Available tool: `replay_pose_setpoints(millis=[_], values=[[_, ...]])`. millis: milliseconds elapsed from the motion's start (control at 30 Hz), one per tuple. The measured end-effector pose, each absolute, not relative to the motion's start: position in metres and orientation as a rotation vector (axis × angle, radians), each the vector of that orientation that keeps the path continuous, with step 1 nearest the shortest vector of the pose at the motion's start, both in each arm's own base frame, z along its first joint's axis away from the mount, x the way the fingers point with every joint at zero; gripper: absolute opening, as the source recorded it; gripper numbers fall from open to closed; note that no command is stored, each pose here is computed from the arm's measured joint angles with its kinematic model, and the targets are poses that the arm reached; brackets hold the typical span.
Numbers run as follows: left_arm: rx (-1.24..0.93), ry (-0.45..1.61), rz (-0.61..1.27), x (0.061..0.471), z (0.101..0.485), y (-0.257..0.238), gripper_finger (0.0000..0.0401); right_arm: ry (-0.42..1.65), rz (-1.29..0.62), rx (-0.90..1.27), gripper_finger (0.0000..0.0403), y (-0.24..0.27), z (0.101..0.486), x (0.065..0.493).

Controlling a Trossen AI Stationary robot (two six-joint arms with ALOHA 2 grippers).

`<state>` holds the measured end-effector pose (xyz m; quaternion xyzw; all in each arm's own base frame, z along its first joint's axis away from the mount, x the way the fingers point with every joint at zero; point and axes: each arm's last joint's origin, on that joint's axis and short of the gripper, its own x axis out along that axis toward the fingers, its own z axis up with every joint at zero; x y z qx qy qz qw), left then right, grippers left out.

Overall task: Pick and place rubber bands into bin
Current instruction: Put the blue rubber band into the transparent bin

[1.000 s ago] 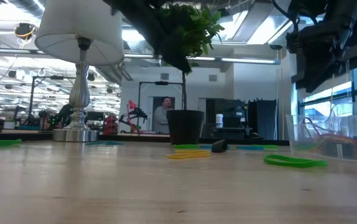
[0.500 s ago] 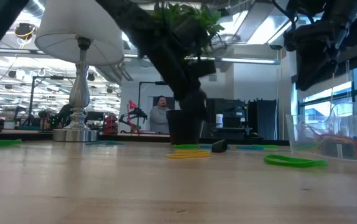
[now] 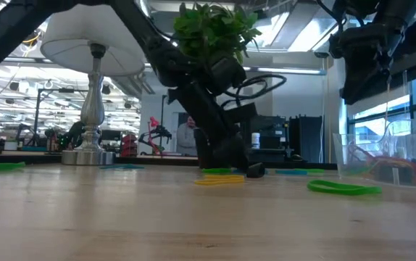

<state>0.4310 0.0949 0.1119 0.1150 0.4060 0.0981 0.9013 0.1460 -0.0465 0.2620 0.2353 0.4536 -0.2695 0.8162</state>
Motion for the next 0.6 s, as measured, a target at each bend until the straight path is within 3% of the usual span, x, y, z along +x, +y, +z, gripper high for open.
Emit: replay_pose_setpoints(millis=[267,500,600], values=[[0.073,0.870,0.165,0.428,0.103,0.098,0.0123,0.969,-0.574,0.499,0.0162,-0.047,0.262,0.146],[0.005,0.916,0.127,0.425,0.099,0.091,0.0019,0.962,-0.580,0.493,0.0162,-0.047,0.262,0.146],[0.019,0.905,0.117,0.425,0.105,0.087,0.0006,0.944,-0.578,0.495,0.0162,-0.047,0.263,0.148]])
